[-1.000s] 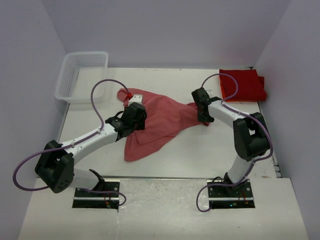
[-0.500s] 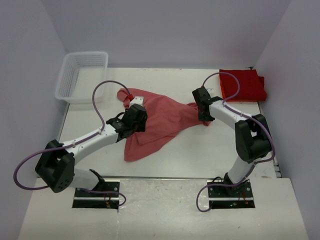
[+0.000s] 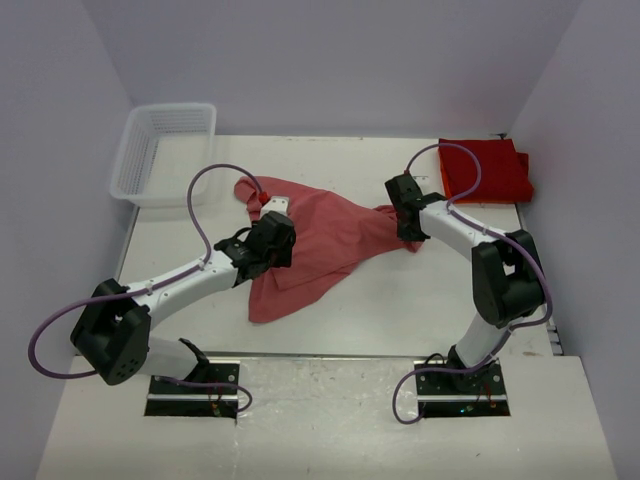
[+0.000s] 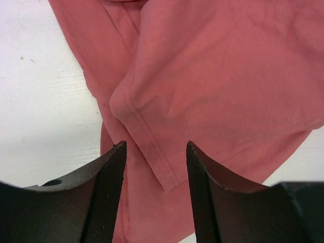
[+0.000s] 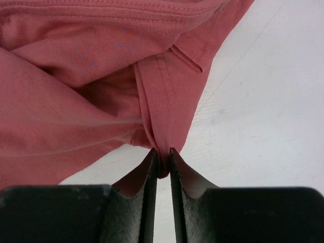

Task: Fold and stack the t-shirts
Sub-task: Flatten out the tshirt

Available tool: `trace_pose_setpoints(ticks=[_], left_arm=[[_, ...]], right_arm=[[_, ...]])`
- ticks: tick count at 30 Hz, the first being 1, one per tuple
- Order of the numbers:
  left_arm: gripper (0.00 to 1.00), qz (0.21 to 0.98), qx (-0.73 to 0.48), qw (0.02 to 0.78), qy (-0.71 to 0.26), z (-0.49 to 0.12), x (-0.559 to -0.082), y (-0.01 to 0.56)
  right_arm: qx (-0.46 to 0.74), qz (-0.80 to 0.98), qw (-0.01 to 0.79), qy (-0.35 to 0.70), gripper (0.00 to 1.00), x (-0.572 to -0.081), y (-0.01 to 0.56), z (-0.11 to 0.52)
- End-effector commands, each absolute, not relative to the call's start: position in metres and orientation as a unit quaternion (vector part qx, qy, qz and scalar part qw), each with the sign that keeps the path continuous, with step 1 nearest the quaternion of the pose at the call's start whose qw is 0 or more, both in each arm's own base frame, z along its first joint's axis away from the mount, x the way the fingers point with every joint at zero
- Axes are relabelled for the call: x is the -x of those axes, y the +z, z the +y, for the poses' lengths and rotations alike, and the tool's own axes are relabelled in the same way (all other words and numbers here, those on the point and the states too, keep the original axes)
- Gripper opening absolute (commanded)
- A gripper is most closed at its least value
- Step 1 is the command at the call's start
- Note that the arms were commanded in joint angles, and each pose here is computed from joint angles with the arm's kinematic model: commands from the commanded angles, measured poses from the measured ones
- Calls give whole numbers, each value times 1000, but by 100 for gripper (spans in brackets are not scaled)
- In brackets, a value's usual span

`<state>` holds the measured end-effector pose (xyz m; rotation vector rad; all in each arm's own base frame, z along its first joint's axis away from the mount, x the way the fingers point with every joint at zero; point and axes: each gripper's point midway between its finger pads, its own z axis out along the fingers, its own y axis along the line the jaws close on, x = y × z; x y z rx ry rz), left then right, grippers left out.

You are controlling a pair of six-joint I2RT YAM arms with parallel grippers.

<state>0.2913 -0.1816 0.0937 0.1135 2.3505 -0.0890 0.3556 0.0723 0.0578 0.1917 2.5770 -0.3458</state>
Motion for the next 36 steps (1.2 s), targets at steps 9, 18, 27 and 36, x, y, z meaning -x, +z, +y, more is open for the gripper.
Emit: trace_pose_setpoints(ticks=[9, 18, 27, 36], left_arm=[[55, 920, -25, 386, -59, -188, -289, 89], [73, 939, -9, 337, -67, -181, -262, 42], [70, 941, -12, 331, -67, -186, -264, 39], [62, 931, -34, 363, 8, -189, -249, 57]], right_arm=[[-94, 942, 304, -108, 0, -363, 83, 73], [-94, 934, 337, -74, 0, -359, 110, 77], [-88, 937, 333, -59, 0, -357, 104, 82], [-86, 938, 329, -57, 0, -357, 101, 84]])
